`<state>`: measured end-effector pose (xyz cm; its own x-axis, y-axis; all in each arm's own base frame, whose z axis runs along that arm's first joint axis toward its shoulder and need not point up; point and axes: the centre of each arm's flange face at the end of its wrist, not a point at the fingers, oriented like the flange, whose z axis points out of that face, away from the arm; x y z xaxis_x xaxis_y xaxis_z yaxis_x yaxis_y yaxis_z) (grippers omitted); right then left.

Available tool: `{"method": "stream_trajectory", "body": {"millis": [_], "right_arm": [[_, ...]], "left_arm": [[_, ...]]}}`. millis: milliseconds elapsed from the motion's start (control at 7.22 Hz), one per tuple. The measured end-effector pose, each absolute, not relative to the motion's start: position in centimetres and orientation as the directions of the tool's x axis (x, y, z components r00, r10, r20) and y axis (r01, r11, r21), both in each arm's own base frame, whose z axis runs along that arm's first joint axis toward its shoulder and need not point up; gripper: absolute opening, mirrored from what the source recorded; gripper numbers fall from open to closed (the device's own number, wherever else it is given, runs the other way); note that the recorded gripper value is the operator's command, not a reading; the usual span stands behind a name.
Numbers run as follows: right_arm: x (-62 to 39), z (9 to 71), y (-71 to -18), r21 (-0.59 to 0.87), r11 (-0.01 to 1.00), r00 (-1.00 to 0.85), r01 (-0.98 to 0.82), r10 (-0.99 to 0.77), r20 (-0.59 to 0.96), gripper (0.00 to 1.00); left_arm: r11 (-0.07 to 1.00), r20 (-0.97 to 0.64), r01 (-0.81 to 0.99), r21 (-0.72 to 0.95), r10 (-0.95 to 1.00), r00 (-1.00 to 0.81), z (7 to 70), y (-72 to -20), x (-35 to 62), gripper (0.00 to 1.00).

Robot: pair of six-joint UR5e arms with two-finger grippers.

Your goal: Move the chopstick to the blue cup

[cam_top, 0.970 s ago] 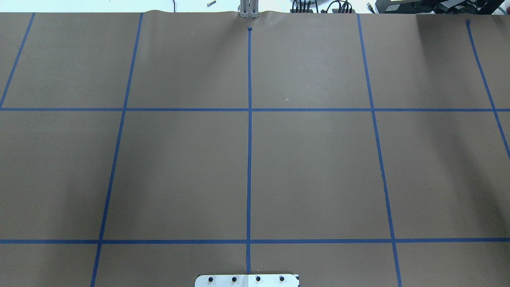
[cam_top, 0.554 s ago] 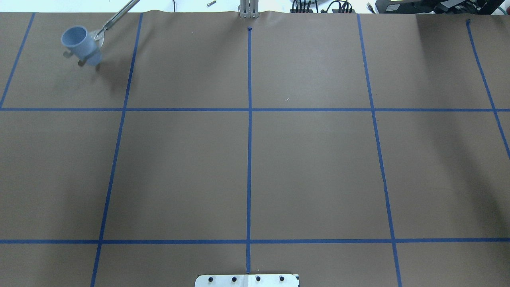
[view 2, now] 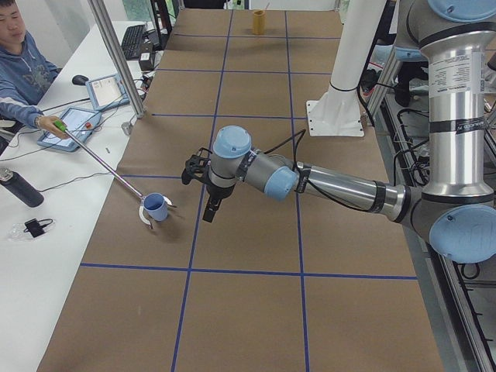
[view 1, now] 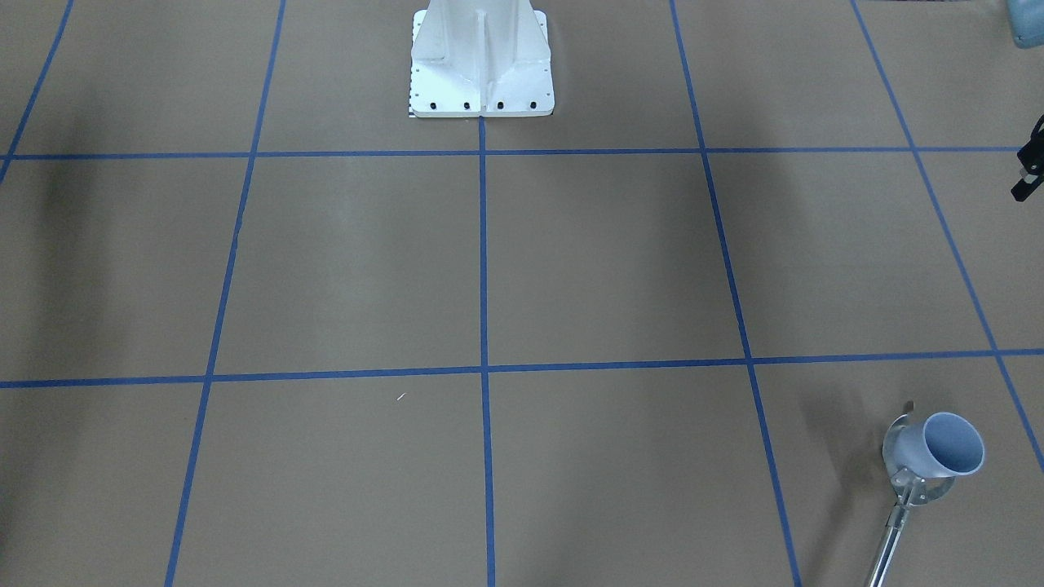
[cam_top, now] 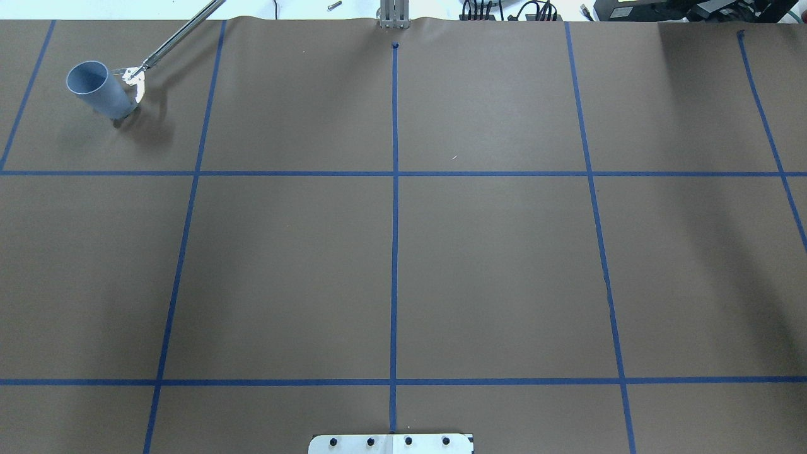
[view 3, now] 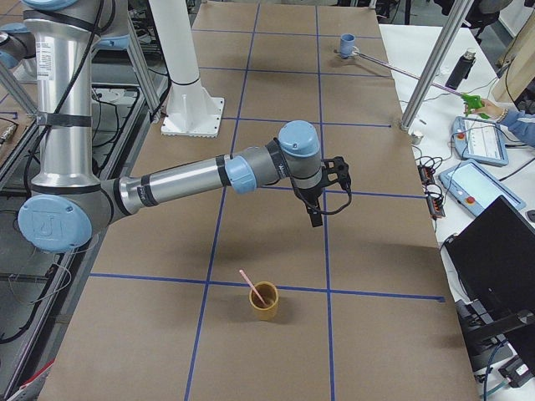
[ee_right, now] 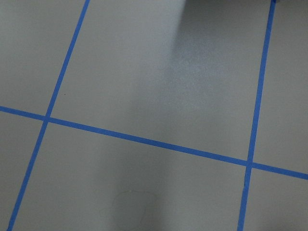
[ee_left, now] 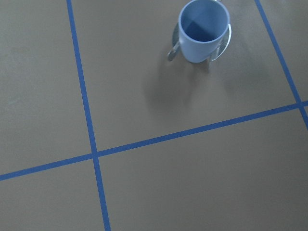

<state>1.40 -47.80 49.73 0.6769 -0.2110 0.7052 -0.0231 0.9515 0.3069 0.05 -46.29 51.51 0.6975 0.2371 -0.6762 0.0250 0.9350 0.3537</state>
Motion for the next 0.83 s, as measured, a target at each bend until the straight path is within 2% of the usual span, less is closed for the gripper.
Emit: {"method": "stream_trajectory", "body": {"millis": [831], "right_arm": [[1.39, 49.65, -47.83, 0.308, 0.951, 0.676, -0.023, -0.213, 0.706, 1.00]], "left_arm": [[0.933, -0.675, 0.025, 0.360, 0.242, 0.697, 51.52, -46.28, 0.05, 0.98]]}}
